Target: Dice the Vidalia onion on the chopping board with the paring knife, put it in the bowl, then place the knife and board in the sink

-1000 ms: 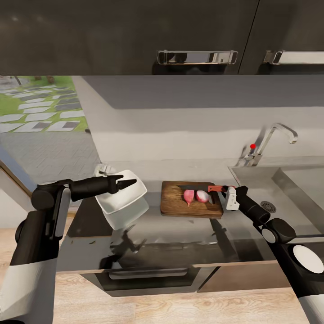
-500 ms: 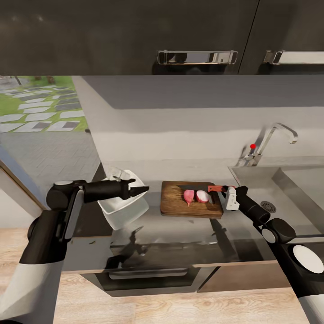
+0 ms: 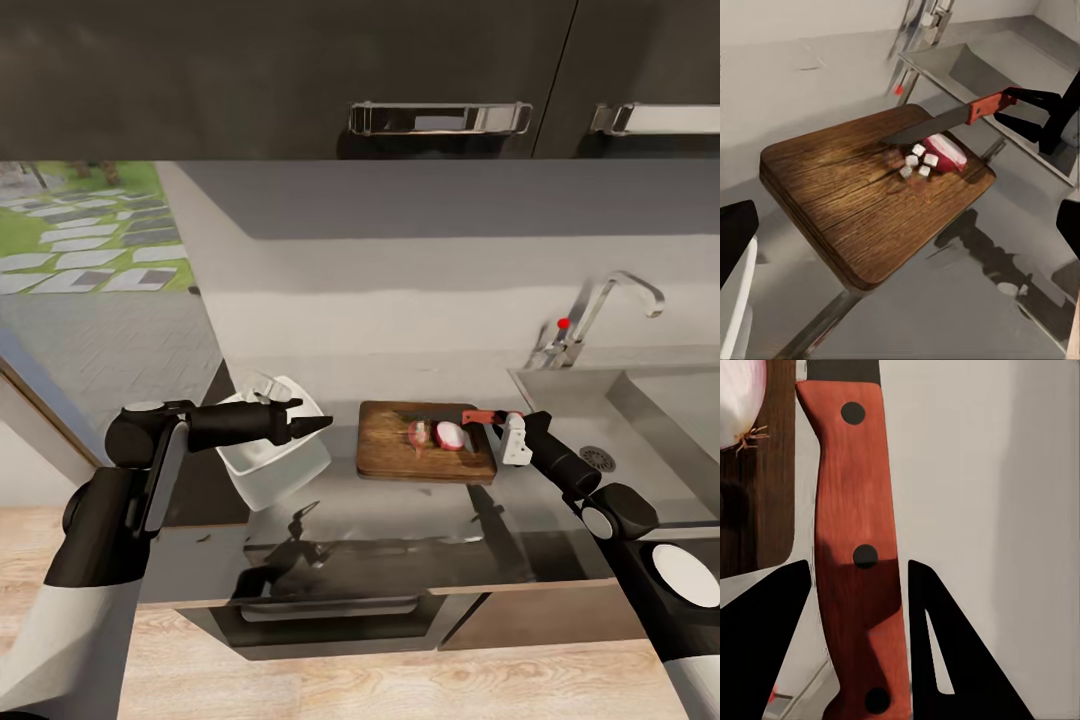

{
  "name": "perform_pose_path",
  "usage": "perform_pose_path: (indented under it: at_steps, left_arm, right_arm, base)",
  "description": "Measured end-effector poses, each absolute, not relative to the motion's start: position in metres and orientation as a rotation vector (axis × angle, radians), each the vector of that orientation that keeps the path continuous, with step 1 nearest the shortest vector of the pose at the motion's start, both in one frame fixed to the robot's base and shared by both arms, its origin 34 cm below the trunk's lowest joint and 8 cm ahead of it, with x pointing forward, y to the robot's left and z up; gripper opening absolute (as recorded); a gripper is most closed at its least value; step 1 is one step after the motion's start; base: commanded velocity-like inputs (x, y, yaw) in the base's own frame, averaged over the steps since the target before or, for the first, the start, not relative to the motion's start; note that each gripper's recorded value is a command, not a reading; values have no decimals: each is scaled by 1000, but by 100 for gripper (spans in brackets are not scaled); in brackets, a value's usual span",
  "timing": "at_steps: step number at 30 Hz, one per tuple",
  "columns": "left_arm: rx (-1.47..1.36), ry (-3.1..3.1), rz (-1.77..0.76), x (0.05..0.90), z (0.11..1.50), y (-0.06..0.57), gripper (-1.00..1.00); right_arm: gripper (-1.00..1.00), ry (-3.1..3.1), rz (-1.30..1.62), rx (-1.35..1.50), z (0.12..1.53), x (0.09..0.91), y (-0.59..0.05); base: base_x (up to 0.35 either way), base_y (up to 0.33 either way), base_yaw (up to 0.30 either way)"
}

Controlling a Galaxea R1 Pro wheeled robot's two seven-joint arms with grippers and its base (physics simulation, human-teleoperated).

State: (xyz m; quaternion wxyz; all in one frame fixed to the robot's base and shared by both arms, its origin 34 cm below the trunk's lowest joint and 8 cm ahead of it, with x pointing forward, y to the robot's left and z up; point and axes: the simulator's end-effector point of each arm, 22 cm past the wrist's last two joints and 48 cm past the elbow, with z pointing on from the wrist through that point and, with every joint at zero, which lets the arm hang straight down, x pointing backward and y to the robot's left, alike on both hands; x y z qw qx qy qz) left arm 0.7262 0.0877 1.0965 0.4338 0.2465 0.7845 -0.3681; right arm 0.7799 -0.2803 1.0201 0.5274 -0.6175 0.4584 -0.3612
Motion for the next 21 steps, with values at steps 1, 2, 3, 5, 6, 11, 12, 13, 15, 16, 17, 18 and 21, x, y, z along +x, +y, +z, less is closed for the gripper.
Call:
perform_pose_path:
  at_steps: [1, 2, 3, 5, 6, 11, 12, 13, 15, 16, 17, 18, 21]
  left_arm:
    - [613, 1957, -918, 726, 1096, 88, 100]
    - [613, 1959, -917, 726, 1095, 88, 100]
    - [613, 1959, -918, 726, 1095, 88, 100]
    - [613, 1959, -918, 726, 1095, 88, 100]
    - [613, 1958, -917, 726, 1096, 88, 100]
    - [613, 1959, -917, 726, 1096, 88, 100]
    - [613, 1958, -917, 726, 1095, 88, 100]
    - [615, 1955, -915, 726, 1096, 88, 100]
    - [616, 1954, -914, 726, 1096, 89, 100]
    - [616, 1954, -913, 726, 1096, 89, 100]
    - [616, 1954, -913, 726, 1096, 89, 100]
    - [616, 1955, -912, 726, 1096, 89, 100]
    - [617, 1953, -909, 727, 1096, 90, 100]
  right_arm:
    - [-100, 1107, -865, -1503, 1010, 779, -284]
    - [-100, 1108, -864, -1504, 1009, 779, -284]
    - [-100, 1109, -864, -1504, 1009, 779, -284]
    - [-100, 1109, -864, -1504, 1009, 779, -284]
    - [-100, 1112, -863, -1506, 1007, 779, -285]
    - [-100, 1125, -858, -1511, 1001, 778, -287]
    - [-100, 1126, -857, -1511, 1001, 778, -287]
    - [-100, 1128, -857, -1513, 1000, 778, -287]
    - [-100, 1128, -860, -1517, 1000, 778, -289]
    - [-100, 1127, -861, -1517, 1000, 778, -290]
    - [-100, 1127, -862, -1518, 1000, 778, -290]
    - [-100, 1127, -864, -1519, 1000, 778, -291]
    - [-100, 1127, -866, -1521, 1000, 778, -293]
  base:
    - [0, 0, 0]
    - [0, 0, 0]
    - [0, 0, 0]
    - [0, 0, 0]
    - [0, 0, 0]
    - [0, 0, 0]
    - [0, 0, 0]
    - [0, 0, 0]
    - [0, 0, 0]
    - [0, 0, 0]
    - [0, 0, 0]
    - [0, 0, 0]
    - [0, -68, 0]
